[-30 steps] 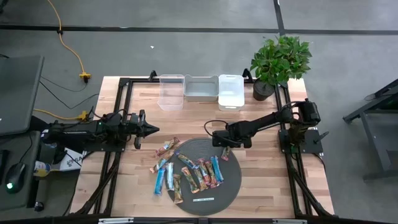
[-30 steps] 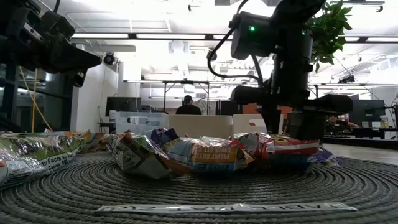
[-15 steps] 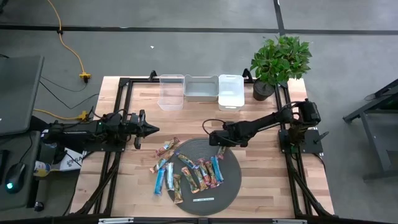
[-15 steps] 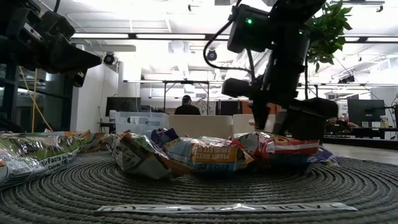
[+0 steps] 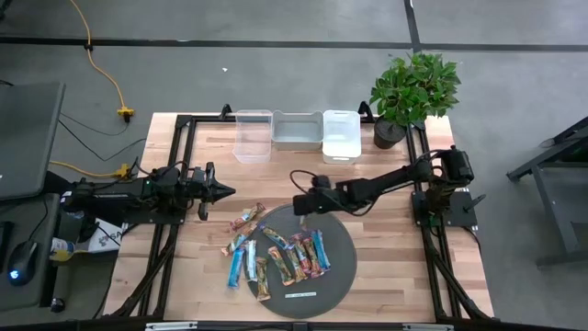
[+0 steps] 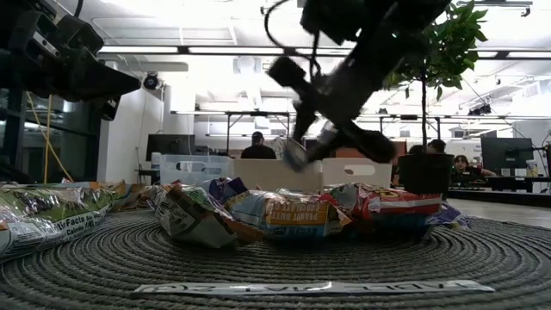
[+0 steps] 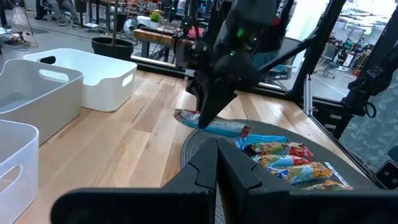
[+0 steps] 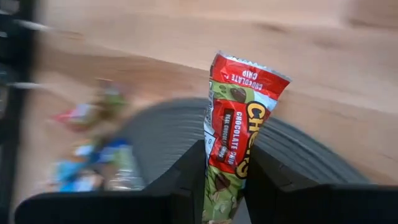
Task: Pick and place Granola Bars by type
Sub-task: Put the red granola bar into the transparent bin
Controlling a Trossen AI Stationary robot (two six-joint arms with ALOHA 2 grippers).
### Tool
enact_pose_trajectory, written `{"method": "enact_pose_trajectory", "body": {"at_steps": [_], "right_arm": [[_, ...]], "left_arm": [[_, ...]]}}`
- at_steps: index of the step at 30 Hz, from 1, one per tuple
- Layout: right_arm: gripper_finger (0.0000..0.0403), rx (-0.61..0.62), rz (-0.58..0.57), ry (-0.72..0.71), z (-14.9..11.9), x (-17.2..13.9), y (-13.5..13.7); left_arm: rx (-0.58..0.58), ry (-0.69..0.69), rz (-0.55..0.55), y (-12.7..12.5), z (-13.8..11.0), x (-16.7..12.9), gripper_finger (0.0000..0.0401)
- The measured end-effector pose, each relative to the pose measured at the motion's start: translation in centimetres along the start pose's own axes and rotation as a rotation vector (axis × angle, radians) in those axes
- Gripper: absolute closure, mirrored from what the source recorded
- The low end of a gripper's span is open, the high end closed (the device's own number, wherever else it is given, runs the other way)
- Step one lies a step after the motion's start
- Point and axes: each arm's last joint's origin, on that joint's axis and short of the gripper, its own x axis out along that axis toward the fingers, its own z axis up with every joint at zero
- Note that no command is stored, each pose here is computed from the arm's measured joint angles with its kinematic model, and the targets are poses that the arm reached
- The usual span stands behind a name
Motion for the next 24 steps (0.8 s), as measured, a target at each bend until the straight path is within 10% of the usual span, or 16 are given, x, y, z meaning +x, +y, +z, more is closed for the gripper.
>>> {"method": "enact_pose_trajectory", "body": {"at_steps": [16,24], "right_arm": [[0.033,-0.225,0.561,-0.235,5.2,-2.4,7.8],[0.033,-0.499,0.404,-0.332,12.1,-8.4,14.3]], "left_arm": [[0.0,0.0,0.0,0.0,0.0,0.0,0.0401],[0.0,0.0,0.0,0.0,0.0,0.0,0.0401]]}}
